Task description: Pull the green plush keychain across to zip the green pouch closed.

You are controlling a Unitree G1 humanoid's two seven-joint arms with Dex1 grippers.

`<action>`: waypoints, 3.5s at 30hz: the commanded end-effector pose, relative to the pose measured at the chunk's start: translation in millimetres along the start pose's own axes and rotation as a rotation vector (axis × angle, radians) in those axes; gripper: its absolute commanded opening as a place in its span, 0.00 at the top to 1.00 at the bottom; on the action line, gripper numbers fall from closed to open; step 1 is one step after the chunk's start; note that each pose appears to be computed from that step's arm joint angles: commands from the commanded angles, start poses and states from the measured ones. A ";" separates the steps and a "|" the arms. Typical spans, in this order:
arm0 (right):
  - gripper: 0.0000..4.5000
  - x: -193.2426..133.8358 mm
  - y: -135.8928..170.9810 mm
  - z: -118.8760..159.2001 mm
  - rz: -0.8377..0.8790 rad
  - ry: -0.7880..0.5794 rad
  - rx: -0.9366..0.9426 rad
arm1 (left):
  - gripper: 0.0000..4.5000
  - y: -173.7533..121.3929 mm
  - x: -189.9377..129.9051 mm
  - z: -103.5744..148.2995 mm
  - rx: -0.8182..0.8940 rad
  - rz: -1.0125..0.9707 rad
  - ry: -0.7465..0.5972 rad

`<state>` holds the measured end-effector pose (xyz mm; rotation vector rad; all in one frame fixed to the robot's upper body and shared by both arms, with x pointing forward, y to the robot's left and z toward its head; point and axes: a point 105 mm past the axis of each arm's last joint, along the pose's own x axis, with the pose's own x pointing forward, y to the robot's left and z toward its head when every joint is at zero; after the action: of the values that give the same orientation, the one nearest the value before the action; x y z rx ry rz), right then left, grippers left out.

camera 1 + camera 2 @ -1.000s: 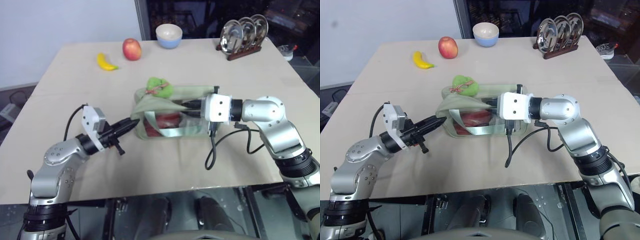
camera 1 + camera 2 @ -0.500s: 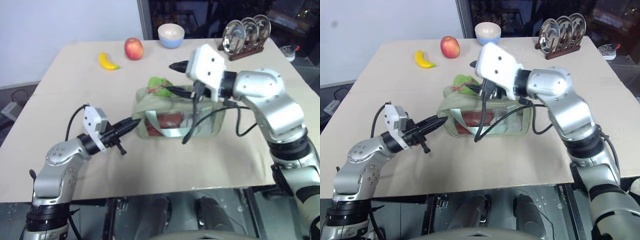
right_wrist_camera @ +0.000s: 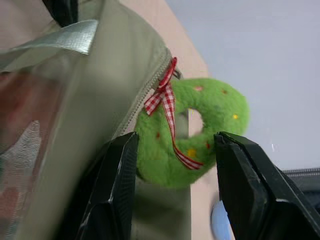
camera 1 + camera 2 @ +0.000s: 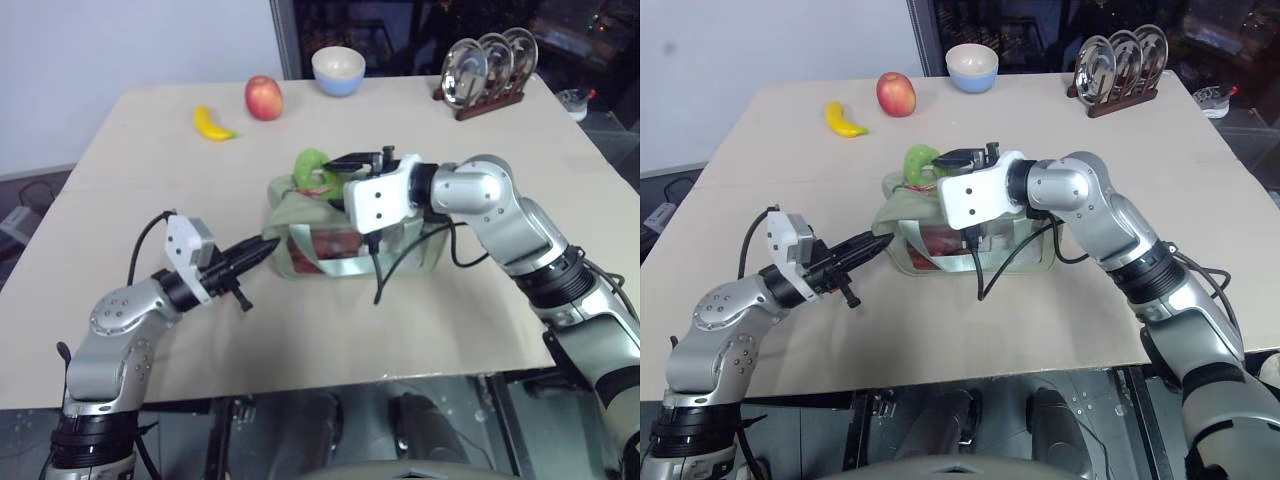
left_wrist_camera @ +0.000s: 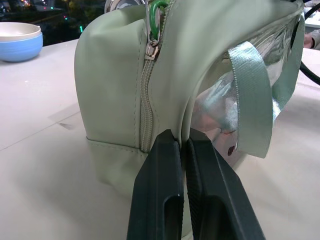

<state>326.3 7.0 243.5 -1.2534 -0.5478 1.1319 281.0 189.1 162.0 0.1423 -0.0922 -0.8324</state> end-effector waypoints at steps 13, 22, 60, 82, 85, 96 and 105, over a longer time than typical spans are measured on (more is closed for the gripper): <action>0.46 -6.0 -34.5 4.9 -0.061 -0.034 0.679 | 1.00 -2.2 -5.2 9.8 0.064 0.000 -0.029; 0.46 6.9 -25.0 19.2 -0.091 -0.058 0.286 | 1.00 -1.3 -5.3 10.3 0.074 0.002 -0.030; 0.98 -38.4 -92.9 13.4 -0.493 0.023 -0.014 | 1.00 17.5 4.6 -19.8 0.141 0.228 0.067; 0.98 -138.3 42.1 -157.3 -0.537 0.716 0.436 | 1.00 37.0 -6.6 -22.4 0.019 0.475 0.030; 0.98 -138.3 84.1 -174.5 -0.475 0.818 0.486 | 1.00 38.9 -7.5 -21.5 0.018 0.491 0.027; 0.98 -115.0 153.0 -174.2 -0.058 0.811 0.154 | 1.00 45.1 -9.3 -14.0 0.041 0.513 0.016; 0.98 -120.9 148.6 -181.8 0.022 0.803 0.032 | 1.00 44.2 -8.0 -13.0 0.059 0.499 0.021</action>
<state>380.8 -173.6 101.5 -1.4824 -0.0201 0.5469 308.0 197.2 150.6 0.1360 -0.1217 -0.4519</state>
